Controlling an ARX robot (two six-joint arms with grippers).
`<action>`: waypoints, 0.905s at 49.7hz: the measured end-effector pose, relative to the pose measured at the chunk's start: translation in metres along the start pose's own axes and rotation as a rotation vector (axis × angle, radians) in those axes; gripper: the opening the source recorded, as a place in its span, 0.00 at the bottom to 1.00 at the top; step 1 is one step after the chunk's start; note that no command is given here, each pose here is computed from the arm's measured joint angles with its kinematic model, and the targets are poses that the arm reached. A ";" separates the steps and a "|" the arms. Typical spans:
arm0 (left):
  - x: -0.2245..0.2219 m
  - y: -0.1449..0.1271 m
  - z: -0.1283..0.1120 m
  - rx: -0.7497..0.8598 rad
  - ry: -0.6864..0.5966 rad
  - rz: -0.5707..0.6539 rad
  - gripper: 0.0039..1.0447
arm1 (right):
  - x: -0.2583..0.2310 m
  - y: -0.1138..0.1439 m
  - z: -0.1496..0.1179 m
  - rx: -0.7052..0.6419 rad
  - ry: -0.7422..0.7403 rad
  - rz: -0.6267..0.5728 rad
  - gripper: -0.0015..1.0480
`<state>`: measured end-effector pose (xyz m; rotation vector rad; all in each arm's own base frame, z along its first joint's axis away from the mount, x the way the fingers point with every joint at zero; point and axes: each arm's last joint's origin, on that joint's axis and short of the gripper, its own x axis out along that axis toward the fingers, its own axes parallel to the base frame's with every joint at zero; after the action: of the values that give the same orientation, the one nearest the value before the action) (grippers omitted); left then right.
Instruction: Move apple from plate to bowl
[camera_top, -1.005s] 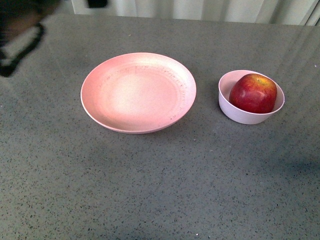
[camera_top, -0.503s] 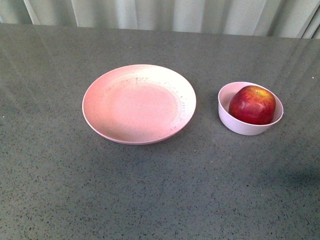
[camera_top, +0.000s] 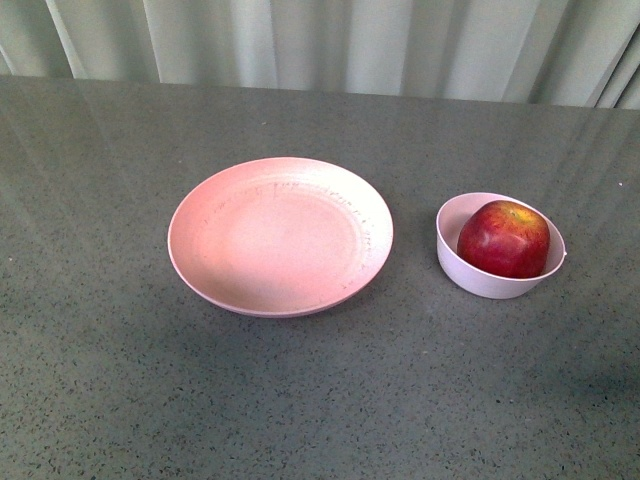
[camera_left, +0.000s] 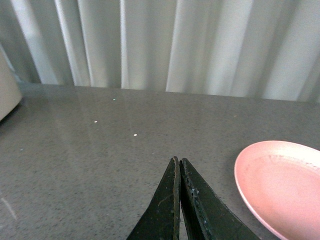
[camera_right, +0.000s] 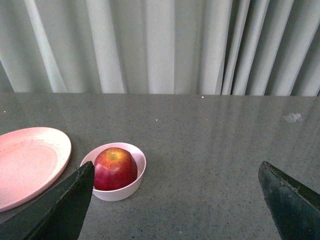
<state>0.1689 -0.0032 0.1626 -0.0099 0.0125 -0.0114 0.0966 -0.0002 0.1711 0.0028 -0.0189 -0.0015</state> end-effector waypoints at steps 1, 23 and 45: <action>-0.002 0.002 -0.001 0.000 0.005 0.010 0.01 | 0.000 0.000 0.000 0.000 0.000 0.000 0.91; -0.031 0.002 0.003 0.000 -0.009 0.008 0.01 | 0.000 0.000 0.000 0.000 0.000 0.000 0.91; -0.048 0.002 0.008 0.000 -0.026 0.007 0.01 | 0.000 0.000 0.000 0.000 0.000 0.000 0.91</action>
<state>0.1215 -0.0005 0.1713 -0.0098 -0.0135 -0.0043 0.0966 -0.0002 0.1711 0.0025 -0.0189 -0.0019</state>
